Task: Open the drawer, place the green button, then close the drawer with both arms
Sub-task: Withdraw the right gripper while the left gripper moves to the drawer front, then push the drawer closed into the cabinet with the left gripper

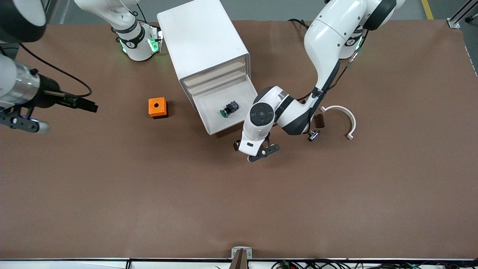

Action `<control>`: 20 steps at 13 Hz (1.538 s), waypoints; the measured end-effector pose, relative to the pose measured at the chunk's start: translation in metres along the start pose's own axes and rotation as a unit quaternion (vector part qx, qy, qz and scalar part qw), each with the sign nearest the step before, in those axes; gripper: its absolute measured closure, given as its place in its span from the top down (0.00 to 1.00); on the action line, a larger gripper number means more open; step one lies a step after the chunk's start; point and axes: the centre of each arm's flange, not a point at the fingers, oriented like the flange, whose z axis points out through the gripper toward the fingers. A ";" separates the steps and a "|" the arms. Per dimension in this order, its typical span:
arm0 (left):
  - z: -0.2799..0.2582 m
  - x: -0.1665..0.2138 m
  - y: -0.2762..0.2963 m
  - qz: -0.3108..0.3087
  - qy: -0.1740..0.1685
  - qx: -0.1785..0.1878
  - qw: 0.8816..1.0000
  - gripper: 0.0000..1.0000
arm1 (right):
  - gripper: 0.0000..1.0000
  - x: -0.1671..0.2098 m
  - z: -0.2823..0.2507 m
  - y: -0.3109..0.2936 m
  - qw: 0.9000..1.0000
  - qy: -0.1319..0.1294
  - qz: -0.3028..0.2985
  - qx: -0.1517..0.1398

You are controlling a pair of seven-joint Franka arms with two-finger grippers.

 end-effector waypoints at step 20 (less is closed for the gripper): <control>0.030 -0.186 0.049 -0.007 -0.030 0.005 1.000 1.00 | 1.00 0.014 -0.025 0.062 0.996 0.045 -0.062 -0.037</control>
